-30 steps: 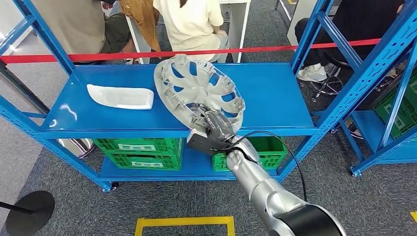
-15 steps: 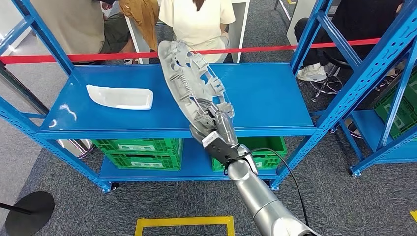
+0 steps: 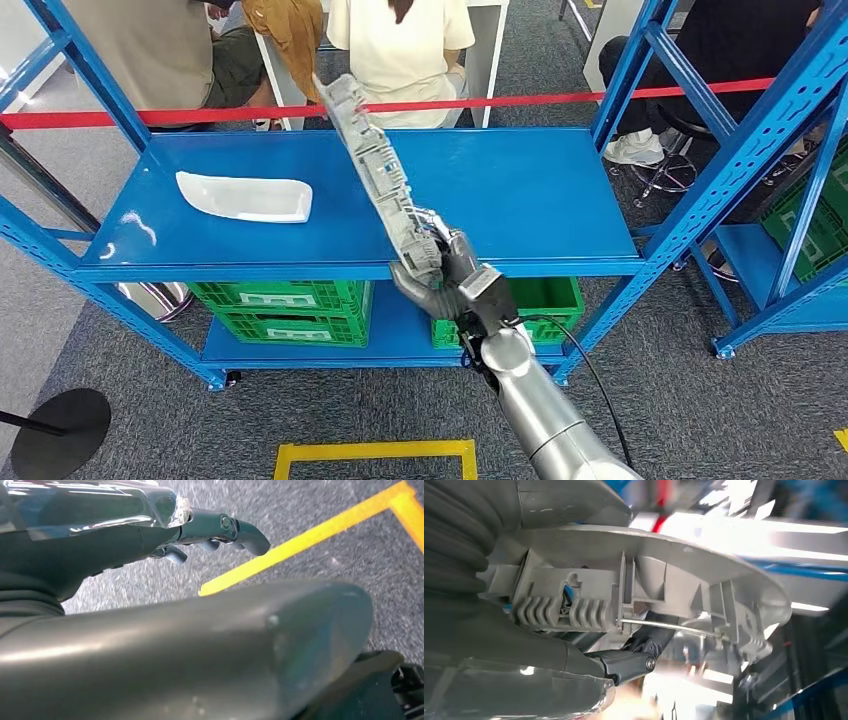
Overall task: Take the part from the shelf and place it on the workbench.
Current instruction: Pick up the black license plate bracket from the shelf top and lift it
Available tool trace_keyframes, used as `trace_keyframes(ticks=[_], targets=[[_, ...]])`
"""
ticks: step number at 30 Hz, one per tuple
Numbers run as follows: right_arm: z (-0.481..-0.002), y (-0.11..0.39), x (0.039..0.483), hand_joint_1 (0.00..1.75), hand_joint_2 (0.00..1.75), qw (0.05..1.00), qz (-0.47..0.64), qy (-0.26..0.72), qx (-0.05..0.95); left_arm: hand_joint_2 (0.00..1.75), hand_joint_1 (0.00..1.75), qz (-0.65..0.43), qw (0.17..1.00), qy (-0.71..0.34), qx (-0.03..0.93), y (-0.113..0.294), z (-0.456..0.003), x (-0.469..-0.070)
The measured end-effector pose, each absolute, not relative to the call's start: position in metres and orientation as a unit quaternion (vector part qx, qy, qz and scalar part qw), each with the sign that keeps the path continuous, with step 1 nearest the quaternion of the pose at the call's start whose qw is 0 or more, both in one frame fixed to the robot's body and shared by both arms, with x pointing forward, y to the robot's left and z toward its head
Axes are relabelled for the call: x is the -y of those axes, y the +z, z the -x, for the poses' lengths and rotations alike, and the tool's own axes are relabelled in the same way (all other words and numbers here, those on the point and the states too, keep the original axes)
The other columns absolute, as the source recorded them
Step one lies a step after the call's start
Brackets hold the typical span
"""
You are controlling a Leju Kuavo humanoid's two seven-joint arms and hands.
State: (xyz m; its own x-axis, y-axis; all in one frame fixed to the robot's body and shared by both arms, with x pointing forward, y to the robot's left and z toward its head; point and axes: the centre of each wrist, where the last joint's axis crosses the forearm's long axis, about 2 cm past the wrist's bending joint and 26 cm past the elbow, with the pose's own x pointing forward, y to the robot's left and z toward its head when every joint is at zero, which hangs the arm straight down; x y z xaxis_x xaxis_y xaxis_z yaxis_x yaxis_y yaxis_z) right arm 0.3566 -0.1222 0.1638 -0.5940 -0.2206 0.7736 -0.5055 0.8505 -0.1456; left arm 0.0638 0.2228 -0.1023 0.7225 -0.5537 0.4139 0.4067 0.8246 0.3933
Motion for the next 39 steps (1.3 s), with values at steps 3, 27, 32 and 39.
trace_keyframes(ticks=[3, 27, 32, 39], targets=[[-0.349, 0.167, 0.123, 1.75, 1.75, 0.393, -0.312, 0.139, 0.854, 0.0, 0.0, -0.126, 0.923, -0.254, 0.259, -0.103, -0.063, -0.223], [-0.303, 0.248, 0.167, 1.75, 1.75, 0.213, -0.289, 0.048, 0.932, 1.75, 0.0, -0.117, 0.931, -0.244, 0.243, -0.103, -0.061, -0.223], [-0.303, 0.249, 0.167, 1.75, 1.75, 0.214, -0.285, 0.05, 0.933, 1.75, 0.0, -0.111, 0.932, -0.249, 0.239, -0.103, -0.061, -0.223], [-0.302, 0.248, 0.167, 1.75, 1.75, 0.214, -0.29, 0.053, 0.931, 1.75, 0.0, -0.111, 0.931, -0.244, 0.248, -0.103, -0.065, -0.224]])
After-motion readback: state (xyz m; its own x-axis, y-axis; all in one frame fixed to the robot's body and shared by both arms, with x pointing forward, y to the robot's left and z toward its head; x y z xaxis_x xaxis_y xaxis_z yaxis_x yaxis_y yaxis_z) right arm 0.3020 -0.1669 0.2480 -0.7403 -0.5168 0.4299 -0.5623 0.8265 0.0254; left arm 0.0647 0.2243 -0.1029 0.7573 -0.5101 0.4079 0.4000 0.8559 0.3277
